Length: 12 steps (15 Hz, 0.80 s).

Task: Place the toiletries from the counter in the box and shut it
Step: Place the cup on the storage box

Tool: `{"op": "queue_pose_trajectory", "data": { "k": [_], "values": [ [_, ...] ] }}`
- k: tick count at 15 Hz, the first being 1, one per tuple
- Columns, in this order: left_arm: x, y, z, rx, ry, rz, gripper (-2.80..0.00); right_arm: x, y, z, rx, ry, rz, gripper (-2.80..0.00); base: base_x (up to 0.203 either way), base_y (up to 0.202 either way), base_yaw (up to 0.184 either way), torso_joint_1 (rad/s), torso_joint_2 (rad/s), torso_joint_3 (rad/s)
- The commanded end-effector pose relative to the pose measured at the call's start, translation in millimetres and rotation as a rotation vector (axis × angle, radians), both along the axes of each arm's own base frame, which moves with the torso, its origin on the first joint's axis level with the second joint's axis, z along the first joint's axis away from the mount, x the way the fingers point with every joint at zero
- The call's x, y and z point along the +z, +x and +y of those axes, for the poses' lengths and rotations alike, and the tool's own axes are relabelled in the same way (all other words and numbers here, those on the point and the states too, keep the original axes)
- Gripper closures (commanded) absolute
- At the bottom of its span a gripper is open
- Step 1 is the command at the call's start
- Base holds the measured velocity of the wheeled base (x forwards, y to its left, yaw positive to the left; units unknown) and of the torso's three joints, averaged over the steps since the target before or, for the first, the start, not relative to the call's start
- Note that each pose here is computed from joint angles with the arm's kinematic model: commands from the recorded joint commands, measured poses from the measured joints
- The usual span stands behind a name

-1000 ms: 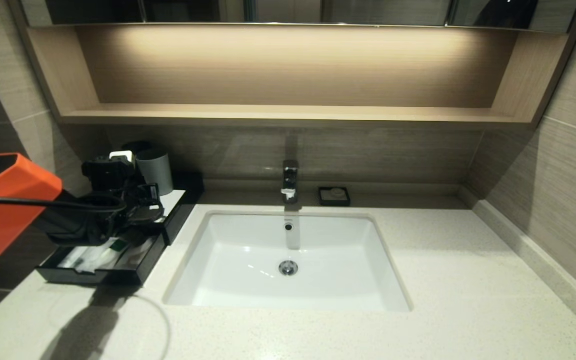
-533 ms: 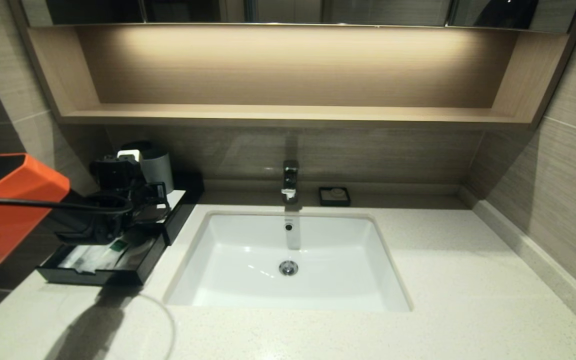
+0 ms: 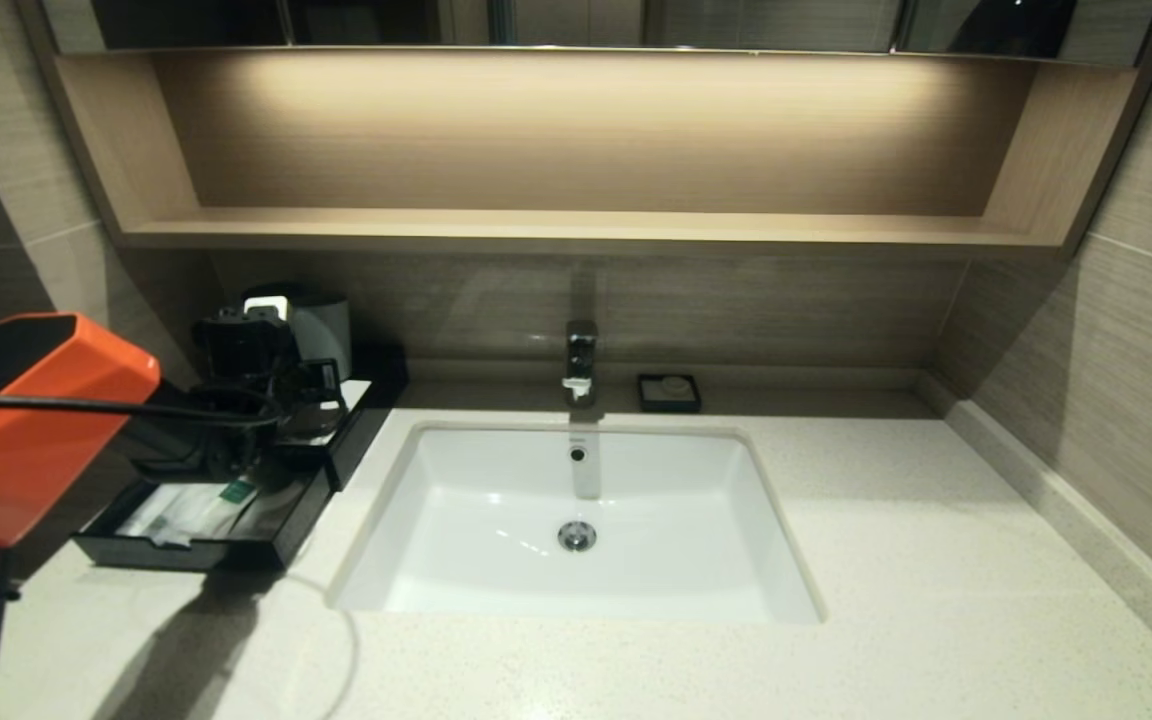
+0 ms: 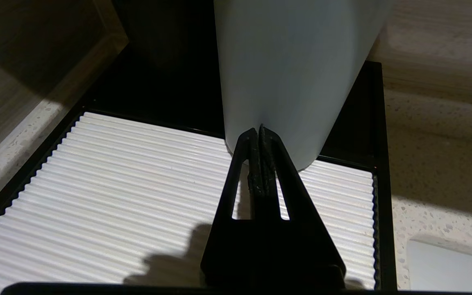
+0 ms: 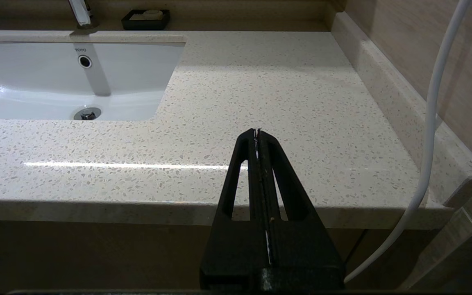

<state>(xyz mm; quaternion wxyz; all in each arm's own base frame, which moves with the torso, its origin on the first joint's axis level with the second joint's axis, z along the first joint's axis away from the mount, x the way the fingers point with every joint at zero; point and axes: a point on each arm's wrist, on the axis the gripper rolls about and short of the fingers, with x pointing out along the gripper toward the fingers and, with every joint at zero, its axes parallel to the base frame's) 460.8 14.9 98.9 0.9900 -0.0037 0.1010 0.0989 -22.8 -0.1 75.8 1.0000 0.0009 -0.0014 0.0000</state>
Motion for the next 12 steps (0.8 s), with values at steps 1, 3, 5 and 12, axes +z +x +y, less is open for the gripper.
{"op": "queue_pose_trajectory", "data": {
  "k": [1,3,5,12],
  "values": [
    [-4.3,4.9,0.5,0.003,0.0,-0.004,0.0,-0.4,0.0,0.0,0.0,0.0,0.0,0.0,0.0,0.0,0.0,0.0,0.0,0.0],
    [-5.1,5.3,0.5,0.003,0.0,-0.006,0.0,-0.4,0.1,0.0,0.0,0.0,0.001,0.0,0.0,0.0,0.0,0.0,0.0,0.0],
    [-6.2,5.9,0.9,0.003,0.001,-0.011,0.0,-0.4,0.0,0.0,0.0,0.0,0.0,0.0,0.0,0.0,0.0,0.0,0.0,0.0],
    [-9.8,13.7,0.7,0.003,0.001,-0.048,0.0,-0.4,0.1,0.0,0.0,0.0,0.001,0.0,0.0,0.0,0.0,0.0,0.0,0.0]
  ]
}}
